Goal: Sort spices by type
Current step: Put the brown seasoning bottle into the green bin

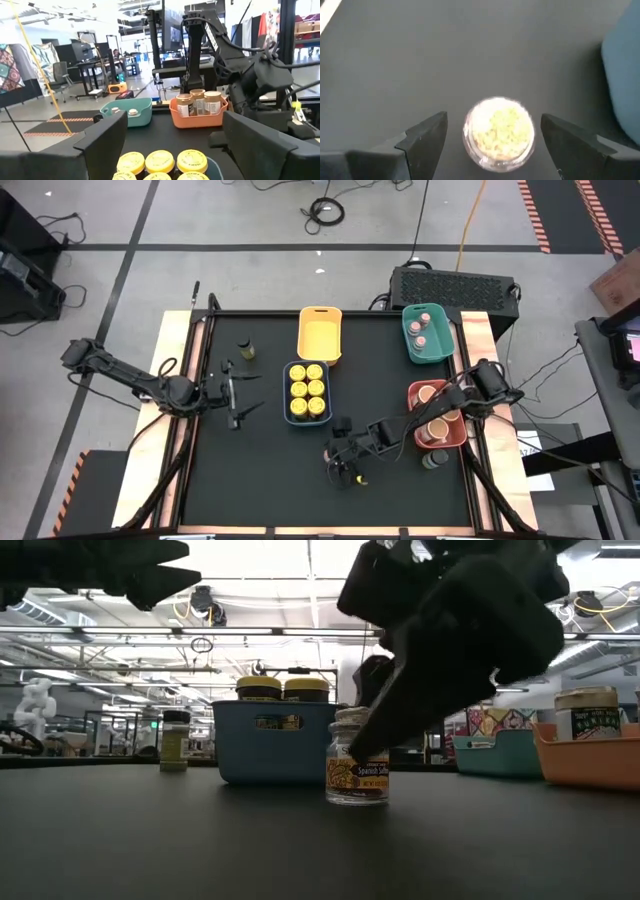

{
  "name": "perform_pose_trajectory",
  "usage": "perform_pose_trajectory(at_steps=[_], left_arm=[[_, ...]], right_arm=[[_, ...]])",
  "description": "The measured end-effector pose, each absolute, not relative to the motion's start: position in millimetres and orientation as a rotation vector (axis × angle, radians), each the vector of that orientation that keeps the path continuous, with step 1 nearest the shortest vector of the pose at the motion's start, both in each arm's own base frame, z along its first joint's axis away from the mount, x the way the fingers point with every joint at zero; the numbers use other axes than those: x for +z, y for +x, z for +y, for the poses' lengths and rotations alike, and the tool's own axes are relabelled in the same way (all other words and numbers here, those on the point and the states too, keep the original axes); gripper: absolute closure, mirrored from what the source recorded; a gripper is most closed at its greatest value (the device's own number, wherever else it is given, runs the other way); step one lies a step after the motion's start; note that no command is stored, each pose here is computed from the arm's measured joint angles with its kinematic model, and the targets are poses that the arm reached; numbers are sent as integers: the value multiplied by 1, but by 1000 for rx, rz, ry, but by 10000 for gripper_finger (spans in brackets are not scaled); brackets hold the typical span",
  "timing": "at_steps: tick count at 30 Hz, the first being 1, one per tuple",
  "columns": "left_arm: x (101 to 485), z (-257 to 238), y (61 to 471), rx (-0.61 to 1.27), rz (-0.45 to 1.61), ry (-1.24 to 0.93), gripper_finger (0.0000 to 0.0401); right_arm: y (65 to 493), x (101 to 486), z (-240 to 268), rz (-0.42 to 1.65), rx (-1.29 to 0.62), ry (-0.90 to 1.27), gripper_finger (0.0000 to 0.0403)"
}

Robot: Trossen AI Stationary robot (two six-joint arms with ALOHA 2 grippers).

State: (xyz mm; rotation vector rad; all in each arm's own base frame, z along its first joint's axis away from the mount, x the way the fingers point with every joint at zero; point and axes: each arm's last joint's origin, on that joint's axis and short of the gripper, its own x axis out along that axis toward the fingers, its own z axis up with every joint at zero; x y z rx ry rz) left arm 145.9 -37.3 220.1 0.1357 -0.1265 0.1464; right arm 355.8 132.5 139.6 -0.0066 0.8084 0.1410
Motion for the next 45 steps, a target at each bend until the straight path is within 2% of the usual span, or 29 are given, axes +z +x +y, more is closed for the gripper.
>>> perform_pose_trajectory(at_steps=[15,18,25,26,30,37,40,45], left_arm=[[216,-38,146,142,-83,147,72],[216,-38,146,142,-83,147,72],[216,-38,146,142,-82,147,72],[216,-38,146,142,-83,147,72],[215,-38,147,141,-76,150,72],[215,-38,147,141,-76,150,72],[215,-38,147,141,-76,148,72],[215,-38,147,141,-76,147,72]], right_arm=[[358,139,132,791,142,-4,97],[359,140,130,786,137,2,127],[357,144,124,830,170,18,246],[356,148,122,855,163,12,249],[351,174,113,947,138,-11,249],[331,243,92,879,133,-58,249],[313,273,71,837,24,-70,249],[277,306,29,827,-305,-102,249]])
